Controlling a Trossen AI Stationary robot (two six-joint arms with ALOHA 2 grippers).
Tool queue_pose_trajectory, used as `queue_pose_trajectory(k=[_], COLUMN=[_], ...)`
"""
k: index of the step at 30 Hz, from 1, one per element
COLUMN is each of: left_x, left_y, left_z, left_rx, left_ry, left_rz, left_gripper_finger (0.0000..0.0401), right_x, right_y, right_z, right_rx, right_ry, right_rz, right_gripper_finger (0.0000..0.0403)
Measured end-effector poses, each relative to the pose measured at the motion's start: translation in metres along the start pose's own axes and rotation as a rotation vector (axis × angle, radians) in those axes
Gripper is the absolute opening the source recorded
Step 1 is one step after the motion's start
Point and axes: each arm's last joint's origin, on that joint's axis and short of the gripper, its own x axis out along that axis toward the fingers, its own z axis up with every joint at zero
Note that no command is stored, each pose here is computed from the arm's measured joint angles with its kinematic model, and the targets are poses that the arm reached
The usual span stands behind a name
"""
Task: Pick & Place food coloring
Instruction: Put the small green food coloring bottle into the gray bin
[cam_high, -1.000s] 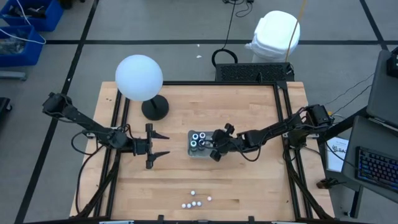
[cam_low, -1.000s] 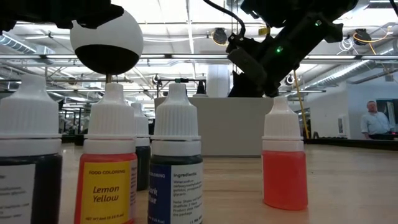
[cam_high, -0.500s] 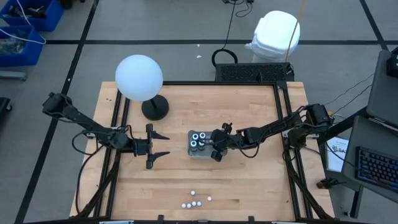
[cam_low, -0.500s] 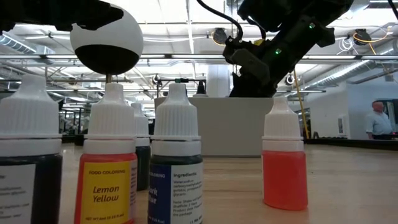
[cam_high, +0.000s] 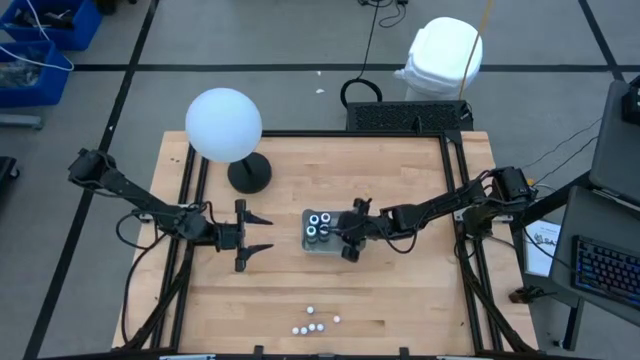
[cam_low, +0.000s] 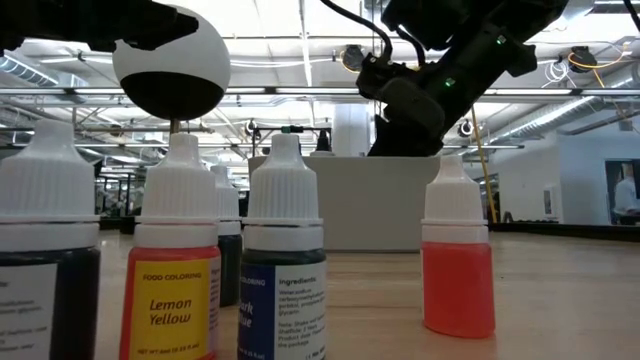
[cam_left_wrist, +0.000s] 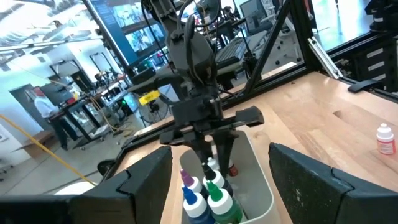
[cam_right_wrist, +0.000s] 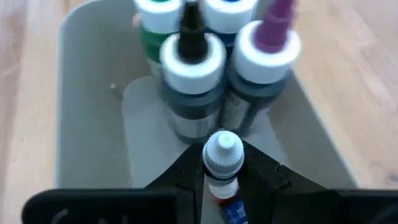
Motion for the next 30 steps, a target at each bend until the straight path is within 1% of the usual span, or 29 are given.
queue_pose_trajectory(k=[5,11,16,26,30], left_x=[0.0001,0.0001,0.0001,0.0001,0.0001], left_y=[0.0001,0.0002,0.0002,0.0001,0.0001], left_z=[-0.0002,-0.0001,-0.0001,-0.0001,0.0000], left_rx=[0.003,0.003,0.006,0.010,0.010], left_ry=[0.001,0.000,0.000,-0.001,-0.001], left_rz=[0.001,0.001,0.001,0.000,-0.001], left_gripper_finger=[0.0271,0.0271,0.0271,0.0271,0.0271], right_x=[0.0004,0.0004,0.0004,0.0001,0.0008], right_y=[-0.0002,-0.0003,0.0003,0.0010,0.0003], right_z=[0.0003,0.0004,0.0002,-0.0009,-0.0040], right_rx=[-0.031,-0.035,-0.007,-0.008,0.019], right_ry=[0.015,0.014,0.022,0.032,0.031], right_rz=[0.047,0.048,0.073,0.075,0.081], right_gripper_finger=[0.0064,0.0064,0.0064,0.0064,0.0064])
